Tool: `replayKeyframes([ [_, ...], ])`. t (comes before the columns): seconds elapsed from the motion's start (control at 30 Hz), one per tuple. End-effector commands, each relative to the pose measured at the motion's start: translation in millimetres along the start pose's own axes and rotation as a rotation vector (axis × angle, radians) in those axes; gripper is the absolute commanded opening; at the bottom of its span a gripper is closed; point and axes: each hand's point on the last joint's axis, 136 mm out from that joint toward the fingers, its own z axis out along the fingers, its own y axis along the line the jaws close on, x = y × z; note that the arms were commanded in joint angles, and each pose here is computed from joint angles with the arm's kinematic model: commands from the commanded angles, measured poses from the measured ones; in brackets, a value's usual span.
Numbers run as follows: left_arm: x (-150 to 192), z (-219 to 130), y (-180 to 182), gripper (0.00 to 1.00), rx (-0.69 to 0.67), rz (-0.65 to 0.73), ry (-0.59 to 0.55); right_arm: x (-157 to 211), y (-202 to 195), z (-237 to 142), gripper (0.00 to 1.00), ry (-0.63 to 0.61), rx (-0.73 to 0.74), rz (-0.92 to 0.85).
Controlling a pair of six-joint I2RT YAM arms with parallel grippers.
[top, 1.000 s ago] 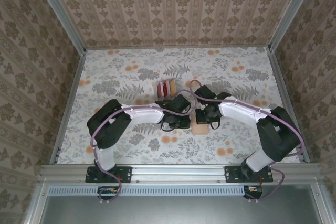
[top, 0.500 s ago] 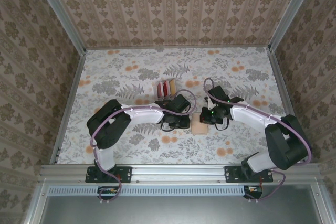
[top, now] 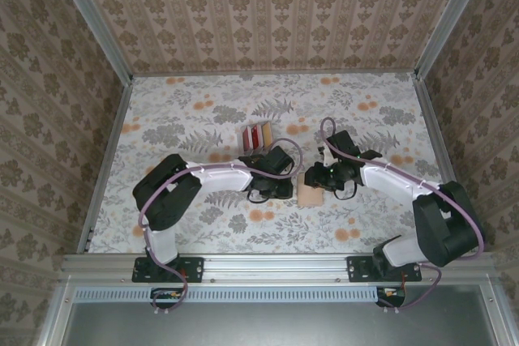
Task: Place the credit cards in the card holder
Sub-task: Close the button on the card holder, then reset both arms
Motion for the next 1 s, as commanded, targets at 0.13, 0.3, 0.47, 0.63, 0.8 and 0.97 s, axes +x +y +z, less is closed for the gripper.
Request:
replayKeyframes([
  [0.13, -9.8, -25.9, 17.2, 0.18, -0.072, 0.011, -0.07, -14.7, -4.0, -33.9, 0.43, -0.132, 0.081, -0.067],
  [0.3, -26.6, -57.6, 38.1, 0.21, -0.133, 0.024, -0.166, -37.5, -19.1, -74.0, 0.46, -0.308, 0.242, -0.149],
  [0.47, -47.5, -96.8, 79.9, 0.29, -0.183, -0.041, -0.258, -60.9, -31.4, -118.7, 0.53, -0.502, 0.394, -0.215],
  [0.63, -71.7, -160.2, 124.4, 0.35, -0.226, -0.123, -0.427, -82.4, -46.1, -156.7, 0.67, -0.683, 0.548, -0.229],
  [0.8, -81.1, -233.3, 166.7, 0.52, -0.315, -0.195, -0.636, -101.0, -63.1, -179.8, 0.76, -0.836, 0.653, -0.195],
  [0.97, -72.1, -279.3, 220.5, 0.86, -0.447, -0.345, -0.788, -115.3, -86.6, -190.2, 0.95, -1.024, 0.781, -0.165],
])
